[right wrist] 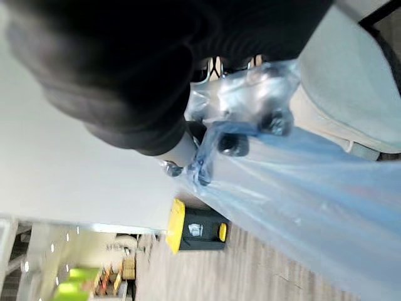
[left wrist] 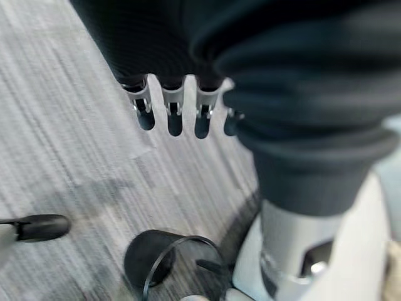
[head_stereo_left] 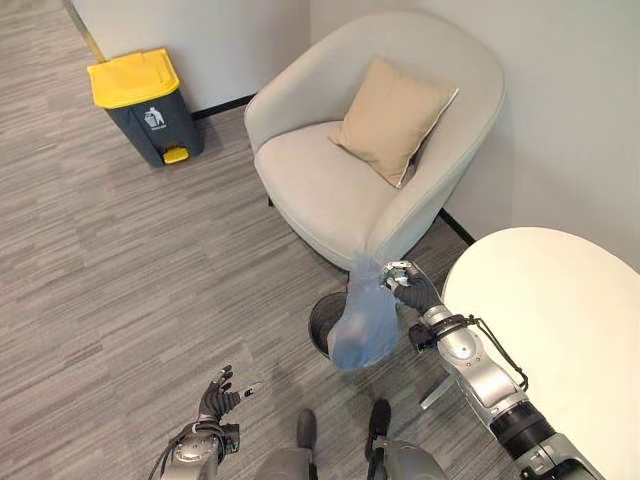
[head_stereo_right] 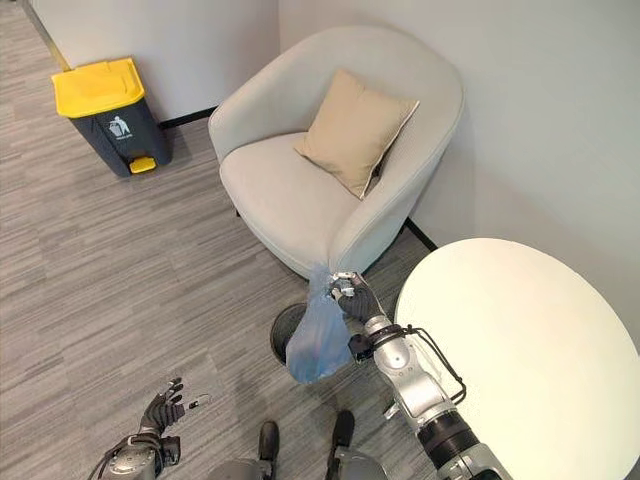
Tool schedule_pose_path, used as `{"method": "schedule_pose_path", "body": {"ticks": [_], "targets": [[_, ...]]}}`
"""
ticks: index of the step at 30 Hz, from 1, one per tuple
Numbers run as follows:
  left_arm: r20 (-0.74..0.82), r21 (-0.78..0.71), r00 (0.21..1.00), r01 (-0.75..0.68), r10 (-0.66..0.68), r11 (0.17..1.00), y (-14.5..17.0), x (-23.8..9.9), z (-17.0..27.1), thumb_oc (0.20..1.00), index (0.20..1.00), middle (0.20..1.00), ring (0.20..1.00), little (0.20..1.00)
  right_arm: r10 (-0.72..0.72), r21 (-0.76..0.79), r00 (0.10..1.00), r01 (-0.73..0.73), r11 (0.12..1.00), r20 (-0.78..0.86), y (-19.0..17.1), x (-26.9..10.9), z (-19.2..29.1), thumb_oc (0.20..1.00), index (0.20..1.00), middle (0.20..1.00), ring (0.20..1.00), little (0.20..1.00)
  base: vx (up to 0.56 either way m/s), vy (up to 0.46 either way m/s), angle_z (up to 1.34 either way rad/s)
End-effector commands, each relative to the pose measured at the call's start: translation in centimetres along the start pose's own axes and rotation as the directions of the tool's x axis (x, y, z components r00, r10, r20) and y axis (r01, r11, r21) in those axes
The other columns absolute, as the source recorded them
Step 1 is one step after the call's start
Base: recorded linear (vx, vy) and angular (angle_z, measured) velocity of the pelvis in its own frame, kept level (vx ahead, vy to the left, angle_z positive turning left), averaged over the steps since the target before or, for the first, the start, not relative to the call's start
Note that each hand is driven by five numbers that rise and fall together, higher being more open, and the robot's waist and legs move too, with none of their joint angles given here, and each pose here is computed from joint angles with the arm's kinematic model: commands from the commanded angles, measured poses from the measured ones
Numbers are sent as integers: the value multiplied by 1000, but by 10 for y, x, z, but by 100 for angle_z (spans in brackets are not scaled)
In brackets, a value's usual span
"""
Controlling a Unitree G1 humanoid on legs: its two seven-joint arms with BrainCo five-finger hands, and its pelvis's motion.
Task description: Gather garbage on tea table into small bin, then transfer packed bag to large trash can.
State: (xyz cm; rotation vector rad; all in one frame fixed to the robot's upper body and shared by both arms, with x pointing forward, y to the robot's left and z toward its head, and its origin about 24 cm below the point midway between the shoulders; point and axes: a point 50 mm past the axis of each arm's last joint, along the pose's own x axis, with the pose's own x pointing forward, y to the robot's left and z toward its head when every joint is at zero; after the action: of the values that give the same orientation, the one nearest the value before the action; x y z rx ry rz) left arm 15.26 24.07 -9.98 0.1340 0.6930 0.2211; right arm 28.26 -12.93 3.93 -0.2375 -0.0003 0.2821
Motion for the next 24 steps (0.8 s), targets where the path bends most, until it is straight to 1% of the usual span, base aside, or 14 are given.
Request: {"method": "schedule_pose_path", "body": {"ticks": [1, 3, 5, 9, 12, 15, 20, 24], "targets": [[69, 47, 998, -5, 2, 999, 12, 2, 15, 1000, 1000, 1000, 1000, 1000, 40, 81, 977, -58, 995, 211, 4, 9, 46, 200, 200, 200, 200, 200, 22, 87, -40], [73, 45, 997, -2, -1, 999, 12, 1, 15, 1000, 1000, 1000, 1000, 1000, 47, 94, 974, -69, 993, 223, 6, 9, 49, 200, 200, 200, 200, 200, -28, 63, -27], [104, 41, 995, -1, -3, 999, 14, 1, 22, 1000, 1000, 1000, 1000, 1000, 65, 105, 960, -97, 990, 273, 8, 11, 61, 200, 200, 200, 200, 200, -118, 55, -15], [162, 58, 987, 6, -15, 998, 15, 5, 39, 1000, 1000, 1000, 1000, 1000, 58, 89, 944, -92, 992, 324, 5, 11, 72, 200, 200, 200, 200, 200, -197, -13, -9], [180, 66, 983, 10, -22, 998, 14, 6, 44, 1000, 1000, 1000, 1000, 1000, 35, 73, 940, -63, 995, 340, 0, 9, 75, 200, 200, 200, 200, 200, -126, -122, 35], [178, 48, 984, 13, -22, 999, 11, 6, 44, 1000, 1000, 1000, 1000, 1000, 29, 63, 942, -53, 997, 334, -1, 10, 75, 200, 200, 200, 200, 200, -125, -273, 21], [172, 52, 983, 51, -59, 997, -1, 8, 46, 1000, 1000, 1000, 1000, 1000, 29, -20, 939, -23, 1000, 342, -10, 12, 80, 200, 200, 200, 200, 200, -168, -159, 36], [227, 69, 968, 89, -102, 994, -10, 9, 60, 1000, 1000, 1000, 1000, 1000, 32, -49, 936, -16, 999, 350, -15, 15, 85, 200, 200, 200, 200, 200, -199, -60, 67]]}}
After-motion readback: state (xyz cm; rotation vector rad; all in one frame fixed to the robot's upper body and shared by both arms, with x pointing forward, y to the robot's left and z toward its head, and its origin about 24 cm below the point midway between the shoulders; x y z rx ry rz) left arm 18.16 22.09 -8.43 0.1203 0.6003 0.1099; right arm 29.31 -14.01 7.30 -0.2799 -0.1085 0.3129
